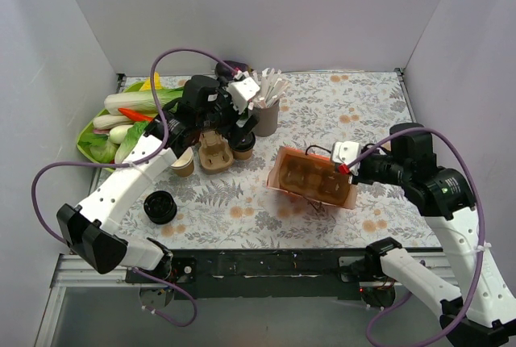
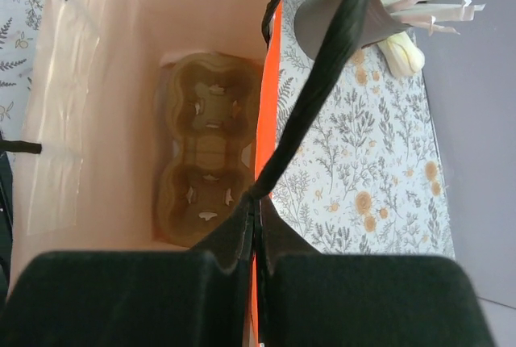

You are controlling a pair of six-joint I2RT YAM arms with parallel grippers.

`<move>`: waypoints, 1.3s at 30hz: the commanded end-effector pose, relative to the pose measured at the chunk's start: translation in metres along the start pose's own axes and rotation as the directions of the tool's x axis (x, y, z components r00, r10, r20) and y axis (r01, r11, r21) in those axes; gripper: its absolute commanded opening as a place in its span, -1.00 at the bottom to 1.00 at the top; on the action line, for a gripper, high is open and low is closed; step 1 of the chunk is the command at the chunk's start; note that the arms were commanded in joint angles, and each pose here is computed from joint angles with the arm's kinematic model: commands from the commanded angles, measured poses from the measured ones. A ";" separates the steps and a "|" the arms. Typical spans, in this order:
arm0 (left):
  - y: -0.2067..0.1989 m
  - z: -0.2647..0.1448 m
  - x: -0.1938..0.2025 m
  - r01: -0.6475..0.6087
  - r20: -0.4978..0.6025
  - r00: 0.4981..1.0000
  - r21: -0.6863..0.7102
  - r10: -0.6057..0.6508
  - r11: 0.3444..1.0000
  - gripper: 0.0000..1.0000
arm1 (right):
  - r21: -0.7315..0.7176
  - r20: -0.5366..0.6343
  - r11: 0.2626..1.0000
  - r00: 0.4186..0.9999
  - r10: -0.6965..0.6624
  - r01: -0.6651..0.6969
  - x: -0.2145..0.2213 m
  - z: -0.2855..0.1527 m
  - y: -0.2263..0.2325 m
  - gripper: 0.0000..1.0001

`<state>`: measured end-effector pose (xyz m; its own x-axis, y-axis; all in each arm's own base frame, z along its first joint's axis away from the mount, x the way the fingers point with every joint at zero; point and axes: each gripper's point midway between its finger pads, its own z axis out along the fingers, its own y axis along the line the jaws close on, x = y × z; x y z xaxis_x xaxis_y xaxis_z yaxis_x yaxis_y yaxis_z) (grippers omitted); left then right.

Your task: Pack the takeout coffee

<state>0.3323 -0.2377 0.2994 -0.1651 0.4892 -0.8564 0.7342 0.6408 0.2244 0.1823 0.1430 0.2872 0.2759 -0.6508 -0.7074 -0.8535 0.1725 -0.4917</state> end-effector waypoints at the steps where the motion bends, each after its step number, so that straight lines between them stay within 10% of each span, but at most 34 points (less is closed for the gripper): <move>1: -0.015 -0.019 0.029 -0.110 -0.096 0.988 0.101 0.120 0.989 0.91 | 0.004 -0.035 0.993 0.992 0.117 -0.117 0.006 0.006 -0.002 -0.97; 6: -0.015 -0.009 0.082 -0.056 -0.331 0.939 0.107 0.089 0.993 0.80 | -0.004 -0.094 0.986 0.982 0.163 -0.164 0.025 0.012 0.001 -0.97; 12: -0.025 0.007 0.102 -0.077 -0.373 0.917 0.183 0.141 0.980 0.74 | -0.004 -0.107 0.969 0.963 0.247 -0.249 0.039 0.014 -0.011 -0.97; 18: 0.003 0.039 0.094 0.027 -0.430 0.902 -0.022 -0.034 0.999 0.75 | 0.033 -0.098 0.917 0.912 0.399 -0.397 0.046 0.012 -0.046 -0.97; 27: 0.015 0.082 0.100 0.129 -0.468 0.867 -0.117 -0.169 0.985 0.85 | 0.164 -0.032 0.860 0.869 0.494 -0.483 0.036 0.005 -0.075 0.09; 39: 0.028 0.105 0.107 0.219 -0.480 0.826 -0.208 -0.295 0.953 0.84 | 0.210 0.031 0.814 0.836 0.548 -0.541 0.025 -0.001 -0.080 0.19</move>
<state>0.4000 -0.2269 0.1496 -0.6513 0.5515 -0.5212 0.5751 0.8068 0.1351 0.2527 0.1112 0.2892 -0.2621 -0.4655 -0.8453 -0.7749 0.6236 -0.1031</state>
